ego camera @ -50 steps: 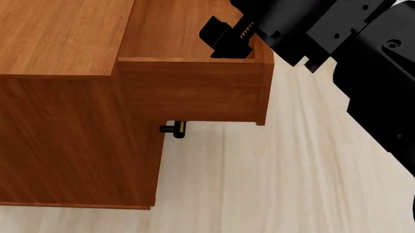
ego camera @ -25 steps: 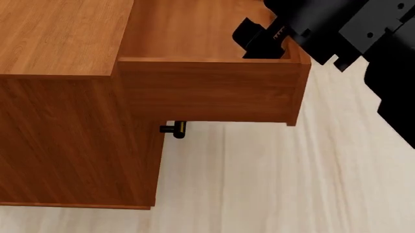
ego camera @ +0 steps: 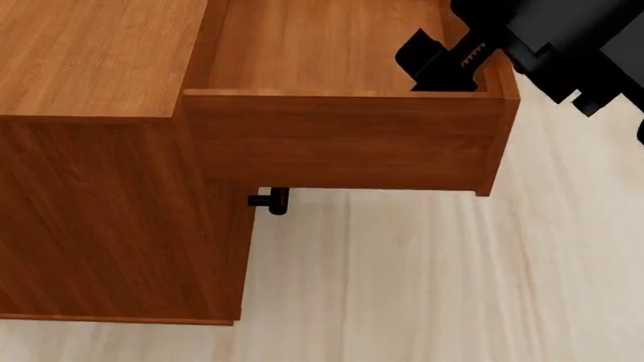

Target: Close the bottom drawer of the cabinet and open the top drawer.

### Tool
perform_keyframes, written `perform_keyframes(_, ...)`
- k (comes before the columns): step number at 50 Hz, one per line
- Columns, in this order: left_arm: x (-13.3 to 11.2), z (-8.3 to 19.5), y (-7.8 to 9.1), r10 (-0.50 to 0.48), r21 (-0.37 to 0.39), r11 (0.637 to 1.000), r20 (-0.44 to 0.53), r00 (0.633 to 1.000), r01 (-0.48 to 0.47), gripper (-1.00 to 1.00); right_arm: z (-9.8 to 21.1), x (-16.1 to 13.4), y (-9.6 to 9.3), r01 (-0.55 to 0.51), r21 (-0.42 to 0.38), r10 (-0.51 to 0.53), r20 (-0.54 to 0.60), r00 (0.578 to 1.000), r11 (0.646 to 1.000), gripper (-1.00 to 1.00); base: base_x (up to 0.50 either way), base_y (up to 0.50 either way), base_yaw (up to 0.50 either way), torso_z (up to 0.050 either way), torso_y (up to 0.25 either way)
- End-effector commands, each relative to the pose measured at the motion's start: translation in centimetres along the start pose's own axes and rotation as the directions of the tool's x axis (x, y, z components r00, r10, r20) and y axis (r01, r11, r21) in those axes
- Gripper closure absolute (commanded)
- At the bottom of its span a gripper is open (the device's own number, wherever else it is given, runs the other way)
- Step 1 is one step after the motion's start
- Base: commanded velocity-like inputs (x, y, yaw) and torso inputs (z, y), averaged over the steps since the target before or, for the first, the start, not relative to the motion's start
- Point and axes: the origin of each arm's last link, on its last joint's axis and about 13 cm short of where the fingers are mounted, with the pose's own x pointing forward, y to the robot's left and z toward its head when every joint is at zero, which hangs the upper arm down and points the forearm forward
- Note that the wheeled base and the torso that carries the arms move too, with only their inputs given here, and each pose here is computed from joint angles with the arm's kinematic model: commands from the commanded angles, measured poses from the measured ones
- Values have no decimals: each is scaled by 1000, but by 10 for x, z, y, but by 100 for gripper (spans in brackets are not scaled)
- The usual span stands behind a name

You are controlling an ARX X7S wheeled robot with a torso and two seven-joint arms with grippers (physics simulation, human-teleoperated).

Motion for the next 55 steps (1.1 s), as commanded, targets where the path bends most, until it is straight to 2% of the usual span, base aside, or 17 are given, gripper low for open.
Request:
perform_keyframes(1, 0, 0, -1, -2, -1, 1000, 1, 1000, 2, -100, -16, -3, -12, 66, 3, -66, -74, 995, 998, -100, 0, -2, -5, 0, 10)
perform_keyframes(12, 1, 0, -1, -2, -1, 1000, 2, 1000, 2, -100, -16, -8, -15, 79, 3, -78, -82, 994, 997, -100, -4, -3, -6, 0, 4)
perform_keyframes(55, 2, 8, 0, -2, -6, 1000, 22, 1000, 2, -100, 21, -72, -45, 155, 36, -157, 61, 986, 987, -100, -10, -6, -13, 5, 17)
